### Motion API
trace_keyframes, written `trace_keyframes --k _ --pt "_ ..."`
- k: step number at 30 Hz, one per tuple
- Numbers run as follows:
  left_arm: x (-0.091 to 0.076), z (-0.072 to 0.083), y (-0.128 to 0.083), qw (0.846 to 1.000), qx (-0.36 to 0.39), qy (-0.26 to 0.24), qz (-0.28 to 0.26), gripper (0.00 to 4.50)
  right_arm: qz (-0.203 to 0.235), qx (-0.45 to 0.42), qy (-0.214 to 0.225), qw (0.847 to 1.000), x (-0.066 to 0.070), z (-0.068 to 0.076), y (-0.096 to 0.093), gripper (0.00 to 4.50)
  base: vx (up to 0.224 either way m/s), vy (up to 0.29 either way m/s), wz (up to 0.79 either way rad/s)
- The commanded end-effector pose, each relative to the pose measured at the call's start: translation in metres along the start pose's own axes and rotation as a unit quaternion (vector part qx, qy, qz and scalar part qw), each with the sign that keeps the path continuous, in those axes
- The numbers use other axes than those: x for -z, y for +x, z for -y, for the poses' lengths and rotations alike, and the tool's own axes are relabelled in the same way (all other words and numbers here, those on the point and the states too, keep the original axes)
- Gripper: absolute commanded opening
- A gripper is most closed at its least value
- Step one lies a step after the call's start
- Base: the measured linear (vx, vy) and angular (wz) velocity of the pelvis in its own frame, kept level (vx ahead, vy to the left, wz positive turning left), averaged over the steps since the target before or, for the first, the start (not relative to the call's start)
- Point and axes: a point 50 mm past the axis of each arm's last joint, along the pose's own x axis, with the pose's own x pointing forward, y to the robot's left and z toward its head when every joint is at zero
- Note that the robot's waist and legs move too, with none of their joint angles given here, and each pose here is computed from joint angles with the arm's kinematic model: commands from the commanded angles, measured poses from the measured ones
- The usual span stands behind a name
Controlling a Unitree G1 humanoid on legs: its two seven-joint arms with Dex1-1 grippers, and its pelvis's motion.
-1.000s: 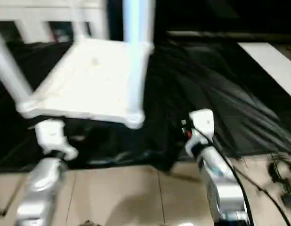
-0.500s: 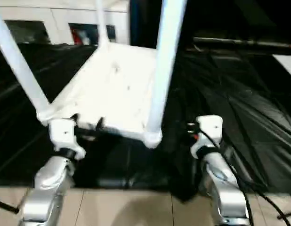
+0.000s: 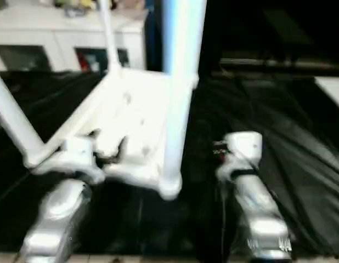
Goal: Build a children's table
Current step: Rotate table base
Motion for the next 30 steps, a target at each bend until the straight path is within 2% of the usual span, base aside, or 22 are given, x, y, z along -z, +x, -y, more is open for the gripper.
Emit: trace_keyframes --k 1,5,6,8,10,11,12,15,17,18,19,20,21,22,23,24,25,26,27,30 --pt "-0.005 0.01 0.005 0.999 0.035 -0.005 0.008 4.45 -0.002 0.014 -0.013 1.0 -0.001 0.009 -0.005 3.75 0.098 0.009 -0.13" --pt "-0.01 0.004 -0.002 0.989 0.148 0.002 0.017 4.45 -0.009 -0.027 -0.009 1.0 0.0 0.004 -0.006 3.75 -0.002 -0.016 -0.01" --pt "-0.008 -0.002 -0.003 0.983 0.183 -0.004 -0.003 4.45 -0.013 -0.062 -0.011 0.998 0.001 0.002 -0.007 3.75 -0.009 -0.066 -0.05" --pt "-0.009 -0.005 -0.002 0.977 0.214 -0.005 -0.011 4.45 -0.022 -0.086 -0.008 0.996 0.001 0.004 -0.008 3.75 -0.007 -0.029 -0.03" --pt "-0.011 -0.001 -0.003 0.95 0.306 -0.034 -0.04 4.45 -0.034 -0.121 0.0 0.992 0.001 0.01 -0.007 3.75 -0.03 0.0 0.03" --pt "-0.011 0.0 -0.003 0.931 0.358 -0.038 -0.058 4.45 -0.039 -0.152 -0.002 0.988 -0.001 0.012 -0.007 3.75 -0.079 0.022 0.12" --pt "-0.012 0.0 -0.002 0.92 0.384 -0.04 -0.068 4.45 -0.043 -0.168 -0.005 0.985 -0.002 0.013 -0.007 3.75 -0.079 0.022 0.12" --pt "-0.014 0.0 0.004 0.88 0.463 -0.024 -0.104 4.45 -0.059 -0.22 -0.044 0.973 -0.008 0.022 -0.006 3.75 -0.09 0.006 0.17" --pt "-0.016 0.001 0.009 0.85 0.509 -0.007 -0.136 4.45 -0.076 -0.261 -0.06 0.96 -0.012 0.03 -0.008 3.75 -0.085 0.01 0.09" --pt "-0.015 0.001 0.013 0.82 0.546 0.036 -0.171 4.45 -0.109 -0.323 -0.083 0.937 -0.014 0.035 -0.013 3.75 -0.062 0.014 0.03" --pt "-0.015 0.001 0.014 0.812 0.554 0.049 -0.18 4.45 -0.118 -0.339 -0.088 0.929 -0.015 0.036 -0.015 3.75 0.0 0.0 0.0" --pt "-0.015 0.001 0.014 0.812 0.554 0.049 -0.18 4.45 -0.118 -0.339 -0.088 0.929 -0.015 0.036 -0.015 3.75 0.0 0.0 0.0" --pt "-0.015 0.001 0.016 0.802 0.563 0.062 -0.191 4.45 -0.13 -0.359 -0.103 0.918 -0.016 0.039 -0.017 3.75 0.0 0.0 0.0" --pt "-0.015 0.001 0.016 0.802 0.563 0.062 -0.191 4.45 -0.13 -0.359 -0.103 0.918 -0.016 0.039 -0.017 3.75 0.0 0.0 0.0" --pt "-0.016 0.002 0.019 0.791 0.574 0.067 -0.202 4.45 -0.142 -0.376 -0.123 0.907 -0.017 0.041 -0.018 3.75 0.0 0.0 0.0" --pt "-0.016 0.002 0.019 0.79 0.575 0.067 -0.203 4.45 -0.144 -0.377 -0.125 0.906 -0.017 0.041 -0.018 3.75 0.0 0.0 0.0" --pt "-0.017 0.001 0.023 0.78 0.585 0.076 -0.209 4.45 -0.152 -0.397 -0.131 0.896 -0.019 0.038 -0.018 3.75 0.0 0.0 0.0" --pt "-0.018 -0.002 0.03 0.778 0.584 0.091 -0.213 4.28 -0.151 -0.426 -0.125 0.883 -0.02 0.029 -0.018 3.75 0.0 0.0 0.0" --pt "-0.018 -0.004 0.033 0.778 0.582 0.101 -0.215 4.09 -0.148 -0.441 -0.124 0.877 -0.021 0.025 -0.018 3.75 0.0 0.0 0.0" --pt "-0.019 -0.004 0.04 0.767 0.589 0.116 -0.225 3.95 -0.134 -0.477 -0.124 0.86 -0.028 0.013 -0.017 3.75 0.0 0.0 0.0"
